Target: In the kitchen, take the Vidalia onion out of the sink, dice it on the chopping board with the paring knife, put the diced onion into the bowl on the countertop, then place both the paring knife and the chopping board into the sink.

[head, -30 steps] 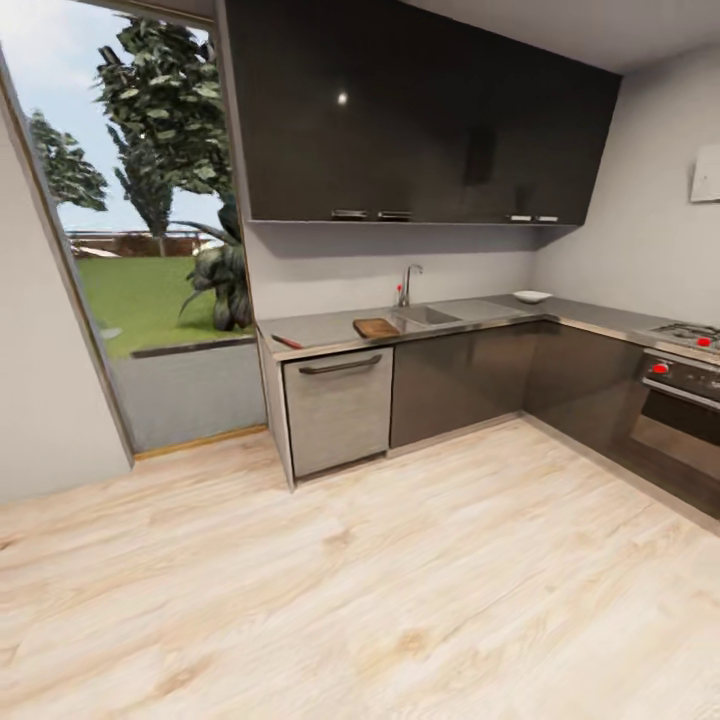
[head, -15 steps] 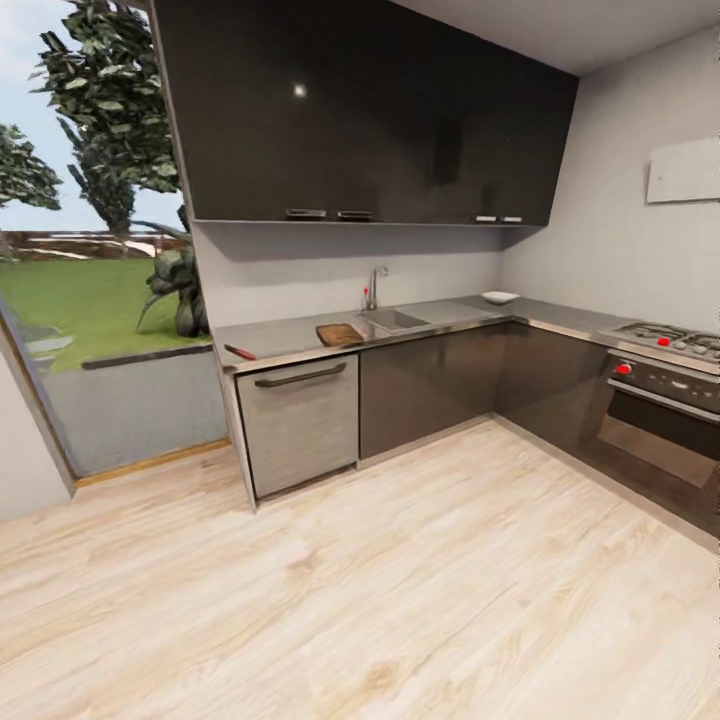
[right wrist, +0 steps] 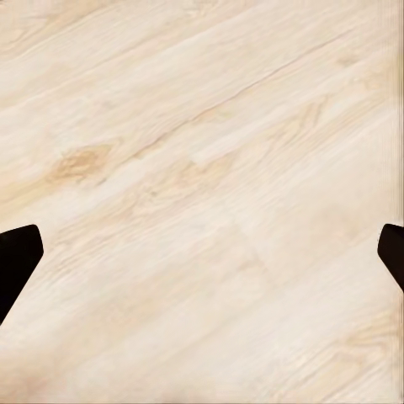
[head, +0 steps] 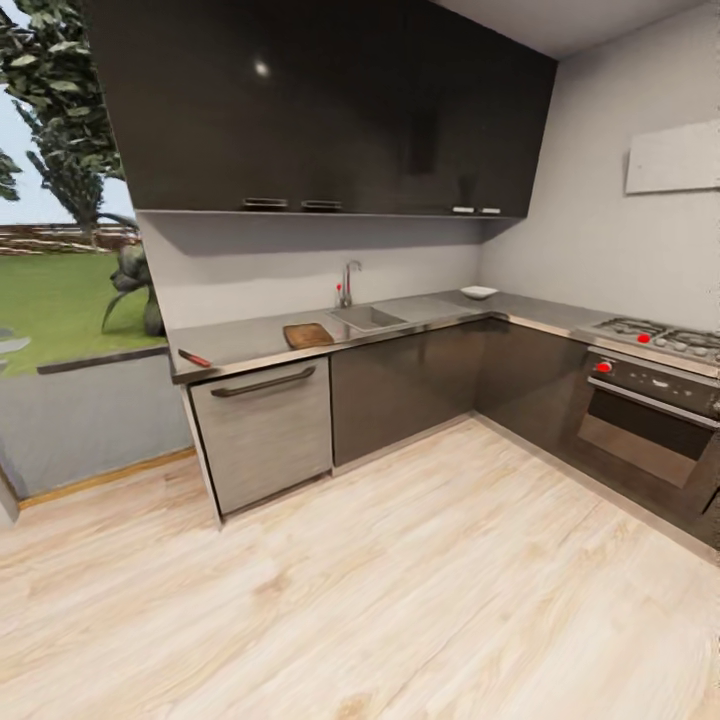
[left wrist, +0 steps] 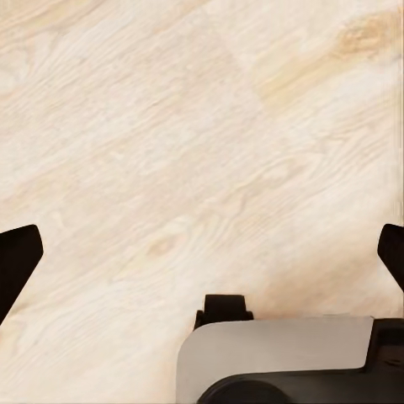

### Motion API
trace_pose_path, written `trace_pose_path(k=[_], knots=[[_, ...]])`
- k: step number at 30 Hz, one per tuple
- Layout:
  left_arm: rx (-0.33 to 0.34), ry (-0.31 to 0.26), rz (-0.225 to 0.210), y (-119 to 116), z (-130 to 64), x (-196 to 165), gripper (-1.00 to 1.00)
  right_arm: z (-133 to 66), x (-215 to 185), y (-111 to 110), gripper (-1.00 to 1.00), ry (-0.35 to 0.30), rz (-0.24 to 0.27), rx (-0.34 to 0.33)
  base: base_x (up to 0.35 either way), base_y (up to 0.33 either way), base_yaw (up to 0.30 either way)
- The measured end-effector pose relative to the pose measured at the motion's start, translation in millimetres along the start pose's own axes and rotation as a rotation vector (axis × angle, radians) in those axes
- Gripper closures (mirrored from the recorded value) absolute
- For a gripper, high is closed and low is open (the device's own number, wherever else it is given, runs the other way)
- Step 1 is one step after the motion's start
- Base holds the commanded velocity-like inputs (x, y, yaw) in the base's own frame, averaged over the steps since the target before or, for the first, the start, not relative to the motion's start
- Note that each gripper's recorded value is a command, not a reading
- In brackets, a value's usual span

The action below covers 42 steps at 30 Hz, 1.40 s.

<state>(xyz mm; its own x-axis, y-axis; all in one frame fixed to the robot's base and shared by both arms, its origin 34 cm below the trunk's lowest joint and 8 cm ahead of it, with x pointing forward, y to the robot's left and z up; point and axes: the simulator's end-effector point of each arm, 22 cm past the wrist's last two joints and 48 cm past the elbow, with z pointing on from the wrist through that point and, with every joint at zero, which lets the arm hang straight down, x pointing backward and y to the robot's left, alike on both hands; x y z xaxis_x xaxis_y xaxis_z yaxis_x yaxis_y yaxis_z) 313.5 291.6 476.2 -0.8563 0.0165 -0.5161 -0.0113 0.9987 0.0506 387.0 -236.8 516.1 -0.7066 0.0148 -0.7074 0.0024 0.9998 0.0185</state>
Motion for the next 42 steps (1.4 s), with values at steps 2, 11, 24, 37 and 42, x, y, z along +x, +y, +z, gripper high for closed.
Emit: trace_pose_path(k=[2,11,24,37,42], knots=[[0.0,0.002,0.0,0.0,0.0,0.8,-1.0,-0.1,1.1,0.0,-1.0,0.003,0.0,0.0,0.294,-0.161,-0.11],[0.0,0.02,0.001,0.0,-1.2,8.5,-1.0,-0.4,3.5,0.1,-1.0,0.009,0.0,0.0,0.293,-0.161,-0.05],[0.0,0.021,0.002,-0.1,-1.3,9.1,-1.0,-0.4,3.6,0.2,-1.0,0.009,0.0,0.0,0.294,-0.161,-0.001],[0.0,0.021,0.002,0.0,-1.3,8.9,-1.0,-0.3,3.6,0.9,-1.0,0.009,0.001,-0.001,0.294,-0.161,0.139],[0.0,0.021,0.002,0.0,-1.3,9.0,-1.0,-0.4,3.6,1.1,-1.0,0.009,0.001,-0.001,0.293,-0.161,0.245]])
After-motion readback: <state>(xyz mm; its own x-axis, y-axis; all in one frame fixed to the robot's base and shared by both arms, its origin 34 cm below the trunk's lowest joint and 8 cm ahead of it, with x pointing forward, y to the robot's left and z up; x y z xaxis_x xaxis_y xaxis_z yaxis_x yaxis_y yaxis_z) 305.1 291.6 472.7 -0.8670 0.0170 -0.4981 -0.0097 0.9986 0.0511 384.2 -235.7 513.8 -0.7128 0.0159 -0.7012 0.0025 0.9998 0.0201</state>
